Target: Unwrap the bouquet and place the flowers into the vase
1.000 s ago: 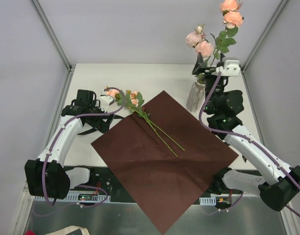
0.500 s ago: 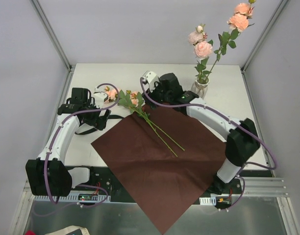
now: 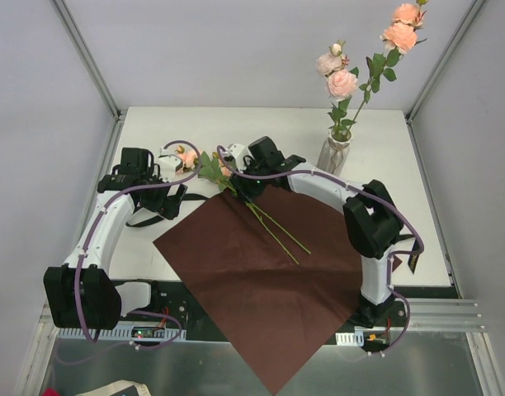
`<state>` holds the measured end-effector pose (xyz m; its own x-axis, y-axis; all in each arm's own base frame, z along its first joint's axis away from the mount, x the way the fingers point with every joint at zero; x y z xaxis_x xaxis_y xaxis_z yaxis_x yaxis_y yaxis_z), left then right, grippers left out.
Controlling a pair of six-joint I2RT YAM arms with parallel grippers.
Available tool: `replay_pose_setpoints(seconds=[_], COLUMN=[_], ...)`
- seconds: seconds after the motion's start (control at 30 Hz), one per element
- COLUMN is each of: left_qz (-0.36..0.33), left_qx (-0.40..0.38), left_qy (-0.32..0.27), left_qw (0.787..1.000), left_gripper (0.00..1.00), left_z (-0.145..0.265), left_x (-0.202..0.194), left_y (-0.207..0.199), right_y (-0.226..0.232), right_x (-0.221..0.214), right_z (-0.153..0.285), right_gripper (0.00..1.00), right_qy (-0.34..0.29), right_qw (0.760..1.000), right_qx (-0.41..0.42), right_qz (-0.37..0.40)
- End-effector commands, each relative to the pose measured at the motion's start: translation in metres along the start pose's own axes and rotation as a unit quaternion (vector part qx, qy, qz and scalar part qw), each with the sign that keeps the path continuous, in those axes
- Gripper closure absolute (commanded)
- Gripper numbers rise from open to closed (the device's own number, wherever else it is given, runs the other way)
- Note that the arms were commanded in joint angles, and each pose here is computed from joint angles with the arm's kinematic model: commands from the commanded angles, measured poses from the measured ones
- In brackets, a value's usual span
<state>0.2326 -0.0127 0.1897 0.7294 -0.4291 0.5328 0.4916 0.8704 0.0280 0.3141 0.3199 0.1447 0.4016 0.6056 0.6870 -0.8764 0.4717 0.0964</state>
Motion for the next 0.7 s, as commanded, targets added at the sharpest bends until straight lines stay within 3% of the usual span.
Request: replay_pose_setpoints(seconds=[0.0, 0.17, 0.67], left_qz=[0.001, 0.007, 0.010], left_qx=[-0.014, -0.008, -0.011], left_qy=[-0.003, -0.003, 0.000], left_qw=[1.000, 1.000, 1.000], left_gripper=[0.01, 0.01, 0.01], left_z=[-0.002, -0.001, -0.002], left_x=[-0.001, -0.005, -0.010], left_y=[-0.001, 0.004, 0.011], right_y=[0.006, 0.007, -0.005], right_x=[0.032, 0.036, 0.050], right_z=[-0.012, -0.035, -0.060], right_gripper=[0.45, 0.52, 0.50], right_qy=[-0.043, -0.049, -0.050], right_qw=[0.999, 0.998, 0.999], right_qx=[0.012, 0.009, -0.007], right_qz=[0.016, 0.024, 0.015])
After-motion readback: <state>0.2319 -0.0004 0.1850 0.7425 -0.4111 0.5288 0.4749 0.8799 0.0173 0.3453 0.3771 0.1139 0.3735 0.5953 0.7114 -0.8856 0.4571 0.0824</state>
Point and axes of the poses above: each gripper's point midway between its finger pads, its own z axis back along the fingers, its own y axis along the line the jaws close on, x = y × z, the point moved 7 cm from there along z, back along the fingers, and after that the axes turned 2 degrees about -z, right-handed, at the moved point
